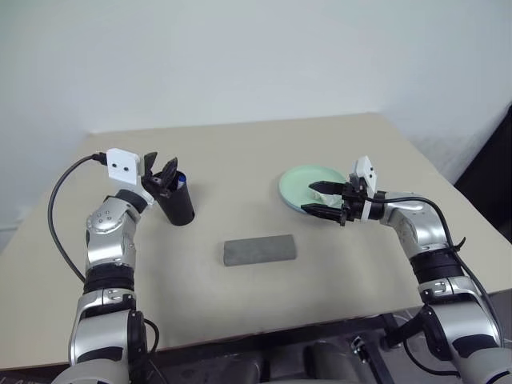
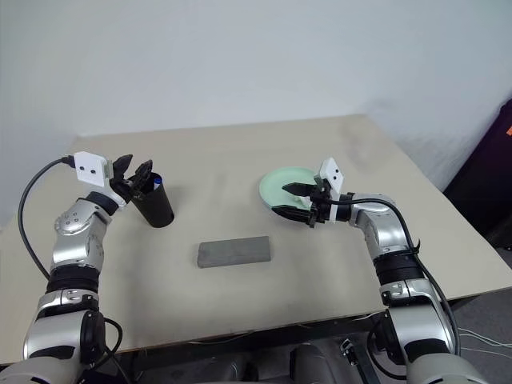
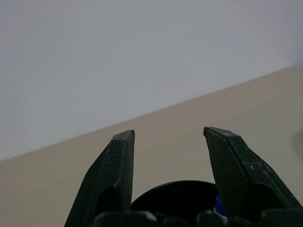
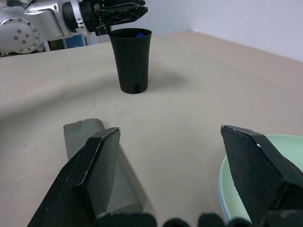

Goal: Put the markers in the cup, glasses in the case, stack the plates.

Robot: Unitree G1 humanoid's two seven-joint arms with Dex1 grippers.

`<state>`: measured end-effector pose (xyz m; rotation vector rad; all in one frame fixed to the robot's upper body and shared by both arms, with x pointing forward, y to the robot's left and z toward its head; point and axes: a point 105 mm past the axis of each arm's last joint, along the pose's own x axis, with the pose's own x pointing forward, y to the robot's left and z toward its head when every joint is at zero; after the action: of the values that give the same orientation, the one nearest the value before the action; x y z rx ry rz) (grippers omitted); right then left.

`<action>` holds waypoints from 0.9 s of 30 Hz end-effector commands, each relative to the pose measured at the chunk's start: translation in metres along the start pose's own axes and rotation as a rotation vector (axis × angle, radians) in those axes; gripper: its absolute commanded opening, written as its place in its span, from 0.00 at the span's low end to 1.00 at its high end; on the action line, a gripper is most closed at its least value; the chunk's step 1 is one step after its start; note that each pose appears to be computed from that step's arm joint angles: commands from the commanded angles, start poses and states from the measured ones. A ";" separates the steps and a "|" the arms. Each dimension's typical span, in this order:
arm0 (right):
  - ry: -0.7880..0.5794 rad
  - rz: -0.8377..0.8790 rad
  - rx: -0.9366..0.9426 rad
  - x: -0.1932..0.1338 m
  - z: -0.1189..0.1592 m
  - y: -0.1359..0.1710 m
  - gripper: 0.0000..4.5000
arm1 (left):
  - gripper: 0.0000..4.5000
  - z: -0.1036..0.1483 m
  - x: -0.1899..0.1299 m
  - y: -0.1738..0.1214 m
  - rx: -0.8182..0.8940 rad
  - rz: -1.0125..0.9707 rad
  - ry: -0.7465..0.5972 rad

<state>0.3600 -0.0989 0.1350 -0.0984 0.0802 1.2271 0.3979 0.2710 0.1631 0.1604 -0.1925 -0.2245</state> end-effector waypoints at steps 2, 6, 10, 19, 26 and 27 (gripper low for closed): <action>-0.048 0.017 -0.049 0.003 0.019 0.002 0.82 | 0.53 0.059 0.000 0.001 0.006 -0.041 -0.191; -0.063 0.020 -0.050 0.003 0.023 0.003 0.82 | 0.53 0.085 -0.012 -0.030 -0.039 -0.235 -0.227; -0.070 0.031 -0.042 0.003 0.022 0.008 0.82 | 0.53 0.078 -0.033 -0.072 -0.031 -0.445 -0.135; -0.045 -0.033 0.035 -0.015 -0.005 0.015 0.82 | 0.53 0.018 -0.056 -0.095 -0.021 -0.451 0.046; 0.002 -0.132 0.071 -0.034 -0.026 0.007 0.82 | 0.53 -0.026 -0.066 -0.107 -0.066 -0.410 0.117; 0.005 -0.140 0.080 -0.037 -0.028 0.009 0.82 | 0.53 -0.032 -0.068 -0.106 -0.069 -0.397 0.132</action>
<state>0.3377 -0.1286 0.0983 -0.0232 0.1732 1.1048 0.3161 0.1853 0.0939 0.1095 0.0209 -0.6371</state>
